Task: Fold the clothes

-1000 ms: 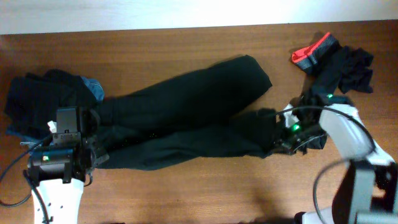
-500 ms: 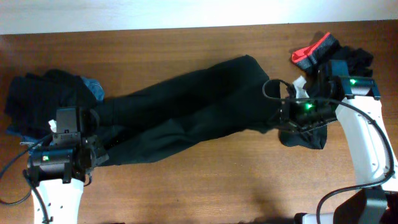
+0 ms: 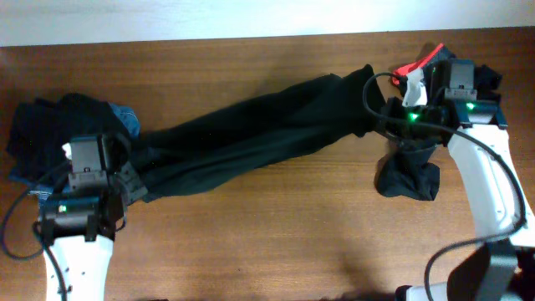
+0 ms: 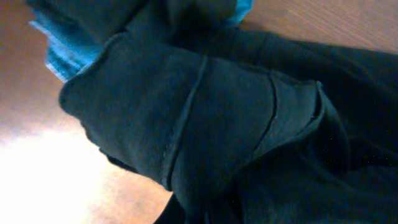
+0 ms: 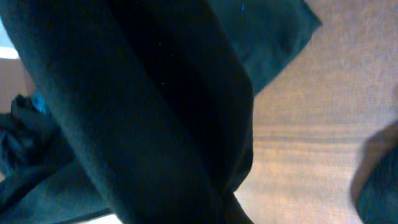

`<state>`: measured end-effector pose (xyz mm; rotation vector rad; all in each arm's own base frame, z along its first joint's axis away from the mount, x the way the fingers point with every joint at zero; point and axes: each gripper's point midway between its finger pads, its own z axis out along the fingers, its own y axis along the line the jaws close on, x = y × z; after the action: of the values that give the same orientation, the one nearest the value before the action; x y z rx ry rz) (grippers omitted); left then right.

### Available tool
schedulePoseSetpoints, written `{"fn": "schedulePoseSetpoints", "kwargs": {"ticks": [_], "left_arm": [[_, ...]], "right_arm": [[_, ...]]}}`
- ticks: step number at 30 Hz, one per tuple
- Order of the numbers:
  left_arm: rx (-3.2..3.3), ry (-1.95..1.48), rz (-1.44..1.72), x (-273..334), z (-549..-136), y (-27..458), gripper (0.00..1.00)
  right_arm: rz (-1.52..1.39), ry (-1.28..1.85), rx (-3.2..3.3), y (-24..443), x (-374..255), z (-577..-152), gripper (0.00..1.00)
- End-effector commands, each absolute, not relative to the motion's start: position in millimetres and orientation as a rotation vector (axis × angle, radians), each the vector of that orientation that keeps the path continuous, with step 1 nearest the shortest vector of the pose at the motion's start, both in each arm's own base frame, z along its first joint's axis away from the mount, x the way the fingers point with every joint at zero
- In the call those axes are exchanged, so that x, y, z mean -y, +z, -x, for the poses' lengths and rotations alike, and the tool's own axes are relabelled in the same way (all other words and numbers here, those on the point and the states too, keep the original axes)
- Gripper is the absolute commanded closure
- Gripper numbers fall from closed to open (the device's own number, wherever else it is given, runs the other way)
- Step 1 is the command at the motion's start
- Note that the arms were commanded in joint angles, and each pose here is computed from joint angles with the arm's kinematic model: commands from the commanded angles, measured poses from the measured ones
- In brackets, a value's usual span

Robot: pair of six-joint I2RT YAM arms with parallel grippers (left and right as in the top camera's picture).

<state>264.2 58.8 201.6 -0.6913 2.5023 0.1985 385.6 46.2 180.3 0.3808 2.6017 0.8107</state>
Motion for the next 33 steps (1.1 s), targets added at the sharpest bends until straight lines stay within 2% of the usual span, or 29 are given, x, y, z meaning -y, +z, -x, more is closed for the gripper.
{"fn": "schedulePoseSetpoints", "kwargs": {"ticks": [1,8,12,17,20,21,24,26,33], "left_arm": [[-2.507,0.251,0.699,-68,-279,198,1.00],[-2.543,0.239,0.631,-65,-335,159,0.92],[-2.568,0.197,0.576,-58,-363,132,0.92],[-2.468,0.179,0.532,-55,-398,134,0.88],[-2.403,0.172,0.482,-54,-414,145,0.82],[-2.389,0.169,0.472,-53,-417,148,0.81],[-2.375,0.161,0.460,-50,-421,152,0.81],[-2.381,0.159,0.422,-43,-422,153,0.81],[-2.404,0.148,0.256,-7,-424,153,0.82]], "right_arm": [[-0.483,0.709,-2.591,166,-28,-408,0.95],[-0.463,0.765,-2.555,140,-31,-441,0.95],[-0.453,0.761,-2.551,130,-32,-449,0.95],[-0.458,0.716,-2.541,121,-26,-459,0.94],[-0.465,0.694,-2.542,114,-23,-463,0.82],[-0.469,0.684,-2.545,111,-21,-464,0.82],[-0.506,0.596,-2.567,99,-10,-464,0.84],[-0.556,0.492,-2.593,90,5,-460,0.96],[-0.788,0.241,-2.687,75,68,-419,0.96]]}}
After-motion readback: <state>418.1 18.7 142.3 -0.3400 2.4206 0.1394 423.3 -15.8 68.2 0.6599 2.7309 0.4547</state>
